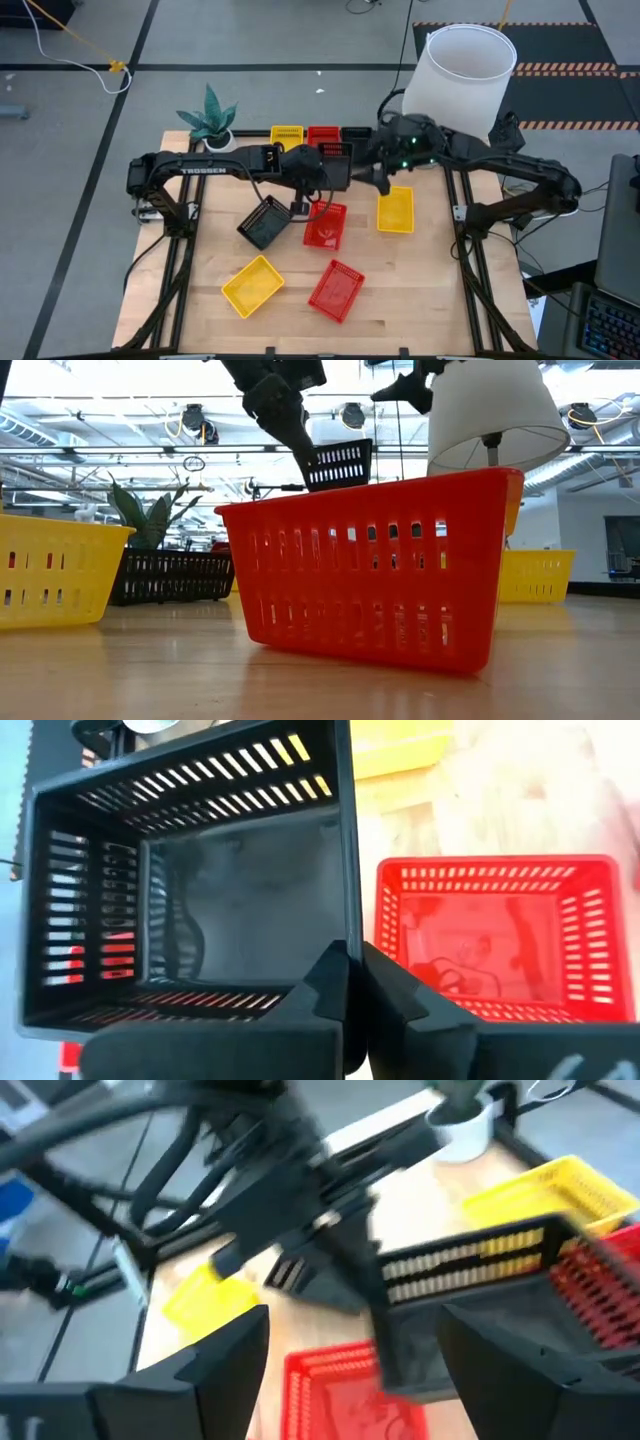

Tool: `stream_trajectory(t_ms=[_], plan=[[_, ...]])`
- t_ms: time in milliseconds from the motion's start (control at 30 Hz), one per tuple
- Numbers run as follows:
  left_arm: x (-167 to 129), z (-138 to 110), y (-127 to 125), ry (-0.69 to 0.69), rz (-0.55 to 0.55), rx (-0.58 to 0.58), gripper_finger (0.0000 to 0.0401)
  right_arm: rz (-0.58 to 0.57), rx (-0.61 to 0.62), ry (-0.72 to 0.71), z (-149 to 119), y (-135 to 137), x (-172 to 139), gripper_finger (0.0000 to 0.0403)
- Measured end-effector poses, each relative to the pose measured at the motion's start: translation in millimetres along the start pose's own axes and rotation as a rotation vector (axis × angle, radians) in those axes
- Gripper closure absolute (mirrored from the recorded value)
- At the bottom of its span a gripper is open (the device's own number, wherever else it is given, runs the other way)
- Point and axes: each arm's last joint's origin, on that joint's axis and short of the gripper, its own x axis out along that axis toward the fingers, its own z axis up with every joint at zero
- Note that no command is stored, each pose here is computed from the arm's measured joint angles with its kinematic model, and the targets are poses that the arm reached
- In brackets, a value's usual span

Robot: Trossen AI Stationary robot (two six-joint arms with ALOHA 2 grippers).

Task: Stack baskets by color
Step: Stack the bottom right black basket on the top black basket

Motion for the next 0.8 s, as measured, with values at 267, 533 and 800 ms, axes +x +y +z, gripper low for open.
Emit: stream_trajectory(t_ms=[267,533,800], plan=[[-0.1,2.4,2.3,-0.014,0.050,-0.005,0.0394,-0.257,-0.258,0.068,-24.4,32.8,34.4,0.0179],[-0.2,4.4,3.2,-0.026,0.078,-0.005,0.0380,-0.367,-0.421,0.145,-36.3,32.4,61.8,0.0234],[-0.3,5.1,3.8,-0.034,0.085,-0.004,0.0379,-0.420,-0.528,0.197,-43.0,26.3,83.5,0.0279]])
